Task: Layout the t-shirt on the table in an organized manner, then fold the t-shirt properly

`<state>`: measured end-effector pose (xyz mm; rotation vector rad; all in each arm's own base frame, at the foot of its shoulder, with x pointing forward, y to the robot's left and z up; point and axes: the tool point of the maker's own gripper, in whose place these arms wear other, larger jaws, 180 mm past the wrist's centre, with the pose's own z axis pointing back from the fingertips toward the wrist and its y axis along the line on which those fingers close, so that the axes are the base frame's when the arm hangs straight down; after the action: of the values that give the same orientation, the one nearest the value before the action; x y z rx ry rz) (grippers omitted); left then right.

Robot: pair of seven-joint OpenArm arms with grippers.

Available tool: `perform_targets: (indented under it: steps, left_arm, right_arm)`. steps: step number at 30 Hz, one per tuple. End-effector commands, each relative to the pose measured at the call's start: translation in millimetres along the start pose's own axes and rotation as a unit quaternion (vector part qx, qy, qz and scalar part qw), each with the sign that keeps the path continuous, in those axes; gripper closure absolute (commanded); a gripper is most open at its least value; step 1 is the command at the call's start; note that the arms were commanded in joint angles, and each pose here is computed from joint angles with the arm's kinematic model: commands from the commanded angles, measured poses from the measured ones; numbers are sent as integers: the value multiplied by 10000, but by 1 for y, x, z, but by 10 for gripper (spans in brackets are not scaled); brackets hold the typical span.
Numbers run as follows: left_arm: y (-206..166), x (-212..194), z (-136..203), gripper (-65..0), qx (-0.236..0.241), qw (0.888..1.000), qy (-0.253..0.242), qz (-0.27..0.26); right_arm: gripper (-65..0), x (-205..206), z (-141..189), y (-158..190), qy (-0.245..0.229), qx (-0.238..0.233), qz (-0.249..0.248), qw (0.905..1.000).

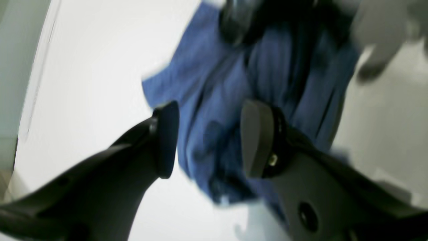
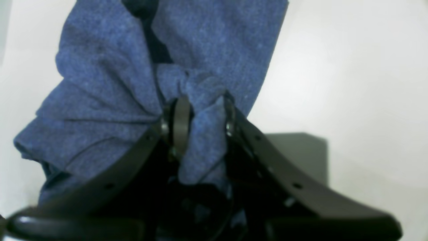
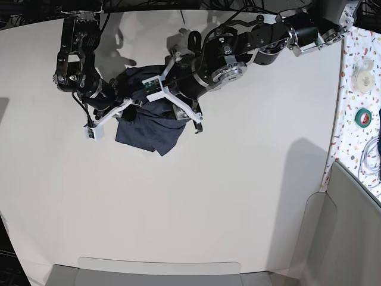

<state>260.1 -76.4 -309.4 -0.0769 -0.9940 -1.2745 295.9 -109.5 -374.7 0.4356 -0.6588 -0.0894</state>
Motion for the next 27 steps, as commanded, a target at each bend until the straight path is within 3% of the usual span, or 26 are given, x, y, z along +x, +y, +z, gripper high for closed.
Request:
perform_targets:
  steps: [1,8,14,27]
  left_arm:
    - [13,2,0,-283,175,9998,-46,-54]
    - [22,-11,-13,-283,317,9992,71,-212]
    - [7,-40,-28,-283,461,9926,472,-1017]
    - [-2,-30,-9,-283,579,9887,283,-1350]
  right_arm:
    - [0,7,2,4,-73,65,51,9999]
    - [0,5,2,6,-65,94,42,9999]
    - [0,5,3,5,-56,81,50,9999]
    - [0,8,3,4,-82,71,76,9999]
